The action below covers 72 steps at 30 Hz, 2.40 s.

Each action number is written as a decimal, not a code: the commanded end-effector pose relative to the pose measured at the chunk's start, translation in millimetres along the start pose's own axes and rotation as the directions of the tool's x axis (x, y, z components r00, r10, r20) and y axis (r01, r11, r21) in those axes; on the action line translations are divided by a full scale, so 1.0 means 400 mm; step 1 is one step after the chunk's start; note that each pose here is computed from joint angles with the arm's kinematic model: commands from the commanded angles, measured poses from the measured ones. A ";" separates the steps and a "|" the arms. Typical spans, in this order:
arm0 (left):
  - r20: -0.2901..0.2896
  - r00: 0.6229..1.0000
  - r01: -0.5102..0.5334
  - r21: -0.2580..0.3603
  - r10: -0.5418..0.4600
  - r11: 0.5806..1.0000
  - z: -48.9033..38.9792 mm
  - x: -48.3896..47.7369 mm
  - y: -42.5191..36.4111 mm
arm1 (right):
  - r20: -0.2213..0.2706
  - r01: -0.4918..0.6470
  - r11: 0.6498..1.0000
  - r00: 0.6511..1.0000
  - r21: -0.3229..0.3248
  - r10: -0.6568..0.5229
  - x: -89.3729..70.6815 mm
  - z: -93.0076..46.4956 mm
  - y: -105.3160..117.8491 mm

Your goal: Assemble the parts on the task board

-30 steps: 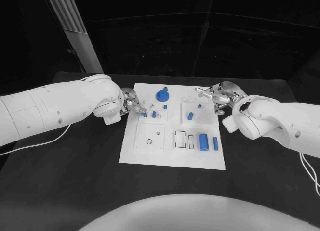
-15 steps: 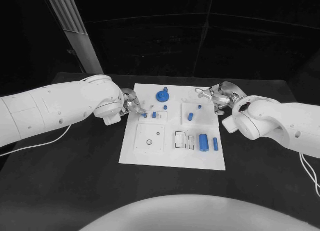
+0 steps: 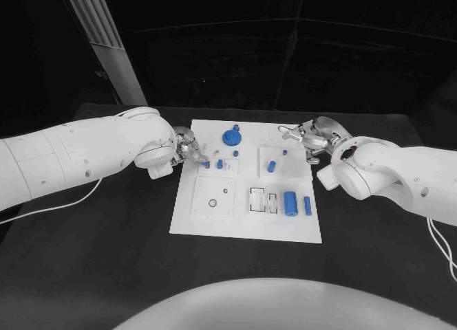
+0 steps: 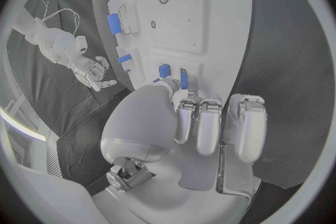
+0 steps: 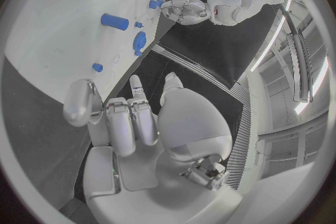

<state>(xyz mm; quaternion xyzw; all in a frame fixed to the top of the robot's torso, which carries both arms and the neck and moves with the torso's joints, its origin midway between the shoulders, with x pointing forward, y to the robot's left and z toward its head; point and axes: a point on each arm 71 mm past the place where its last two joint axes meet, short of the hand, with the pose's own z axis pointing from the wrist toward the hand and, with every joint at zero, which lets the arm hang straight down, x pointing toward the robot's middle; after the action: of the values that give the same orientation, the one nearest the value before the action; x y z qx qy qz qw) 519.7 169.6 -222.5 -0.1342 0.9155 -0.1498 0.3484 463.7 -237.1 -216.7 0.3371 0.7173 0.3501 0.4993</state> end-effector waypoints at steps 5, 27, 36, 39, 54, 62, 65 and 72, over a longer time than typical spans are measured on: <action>0.002 1.000 -0.005 -0.003 0.005 1.000 0.001 -0.004 0.004 | 0.003 0.002 1.000 1.000 -0.012 -0.002 -0.001 -0.001 0.004; 0.008 1.000 -0.002 0.003 0.002 1.000 0.006 -0.010 0.002 | 0.005 0.002 1.000 1.000 -0.010 -0.002 -0.001 -0.001 0.004; 0.000 1.000 -0.008 0.003 0.008 1.000 0.008 -0.007 -0.001 | 0.004 0.002 1.000 1.000 -0.010 -0.002 -0.001 -0.001 0.004; -0.001 1.000 -0.008 0.004 0.008 1.000 0.008 -0.007 0.000 | 0.005 0.002 1.000 1.000 -0.009 -0.002 -0.001 -0.001 0.004; 0.012 1.000 0.003 0.035 -0.004 0.999 0.002 -0.005 0.000 | 0.010 0.002 1.000 1.000 -0.007 -0.002 -0.004 0.000 0.002; 0.035 0.999 0.018 0.060 -0.020 0.998 -0.002 -0.009 0.000 | 0.013 0.002 1.000 1.000 -0.006 -0.002 -0.005 0.001 0.001; 0.042 0.999 0.021 0.067 -0.024 0.998 -0.003 -0.010 0.000 | 0.013 0.002 1.000 1.000 -0.006 -0.002 -0.005 0.002 0.001; 0.054 0.998 0.027 0.071 -0.031 0.997 -0.001 -0.015 0.000 | 0.012 0.002 1.000 1.000 -0.006 -0.002 -0.004 0.002 0.001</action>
<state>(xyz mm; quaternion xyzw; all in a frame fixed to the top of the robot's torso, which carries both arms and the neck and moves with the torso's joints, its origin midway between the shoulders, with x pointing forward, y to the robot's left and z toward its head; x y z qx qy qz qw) 522.0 173.0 -221.0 -0.1394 0.9038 -0.1735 0.3656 464.6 -238.5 -217.1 0.3384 0.7168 0.3479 0.5006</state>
